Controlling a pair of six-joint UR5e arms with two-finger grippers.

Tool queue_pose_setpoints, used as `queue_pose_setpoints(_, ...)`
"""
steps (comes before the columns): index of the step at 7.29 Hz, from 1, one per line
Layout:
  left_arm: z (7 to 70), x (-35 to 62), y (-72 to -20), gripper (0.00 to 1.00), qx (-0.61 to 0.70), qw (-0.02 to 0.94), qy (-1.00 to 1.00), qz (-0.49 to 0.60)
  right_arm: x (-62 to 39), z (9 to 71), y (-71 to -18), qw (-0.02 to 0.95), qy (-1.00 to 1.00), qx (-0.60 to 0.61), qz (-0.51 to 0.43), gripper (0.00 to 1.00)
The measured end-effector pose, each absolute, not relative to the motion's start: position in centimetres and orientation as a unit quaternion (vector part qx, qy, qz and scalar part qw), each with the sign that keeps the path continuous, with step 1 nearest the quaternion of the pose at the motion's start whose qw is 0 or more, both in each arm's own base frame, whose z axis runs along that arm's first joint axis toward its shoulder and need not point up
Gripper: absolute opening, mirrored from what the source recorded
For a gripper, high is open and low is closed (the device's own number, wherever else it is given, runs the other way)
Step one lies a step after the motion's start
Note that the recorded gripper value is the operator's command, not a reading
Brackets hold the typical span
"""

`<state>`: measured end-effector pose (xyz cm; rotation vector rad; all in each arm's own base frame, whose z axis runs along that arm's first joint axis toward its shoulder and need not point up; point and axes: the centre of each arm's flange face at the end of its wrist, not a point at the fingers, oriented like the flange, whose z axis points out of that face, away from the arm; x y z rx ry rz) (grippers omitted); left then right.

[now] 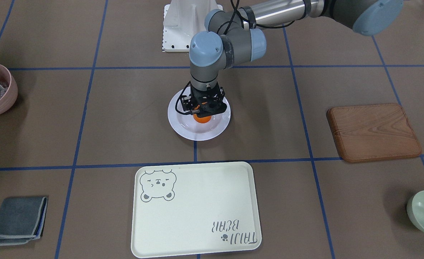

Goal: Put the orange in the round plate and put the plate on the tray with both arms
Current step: 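Carry the orange with the left gripper and lower it onto the white plate, then open the left gripper and lift away while the right arm moves toward the plate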

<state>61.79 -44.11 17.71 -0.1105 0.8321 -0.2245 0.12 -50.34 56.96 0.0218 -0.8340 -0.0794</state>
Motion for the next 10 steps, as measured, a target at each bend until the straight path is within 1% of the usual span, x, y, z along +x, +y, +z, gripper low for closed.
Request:
queue_pose_setpoints(1,18.1,62.0,-43.9,0.84,-0.054,0.908,0.402,-0.107,0.1,57.0,-50.4,0.913,-0.405,0.010,-0.039,1.00)
queue_pose_setpoints(2,18.3,62.1,-43.8,0.98,-0.055,0.908,0.401,-0.107,0.0,56.8,-50.5,0.913,-0.406,0.011,-0.040,1.00)
queue_pose_setpoints(4,18.4,61.9,-43.7,0.99,-0.054,0.907,0.403,-0.106,-0.3,55.7,-51.2,0.909,-0.413,0.018,-0.045,1.00)
queue_pose_setpoints(6,17.6,58.5,-44.4,0.99,-0.039,0.899,0.423,-0.110,-2.4,52.1,-53.0,0.902,-0.427,0.029,-0.057,1.00)
queue_pose_setpoints(8,20.9,49.5,-47.8,0.99,0.006,0.897,0.429,-0.103,-10.7,45.2,-54.6,0.899,-0.437,0.014,-0.026,1.00)
queue_pose_setpoints(10,25.7,39.7,-52.3,0.98,0.070,0.908,0.407,-0.073,-20.5,40.1,-54.2,0.884,-0.466,0.030,0.010,1.00)
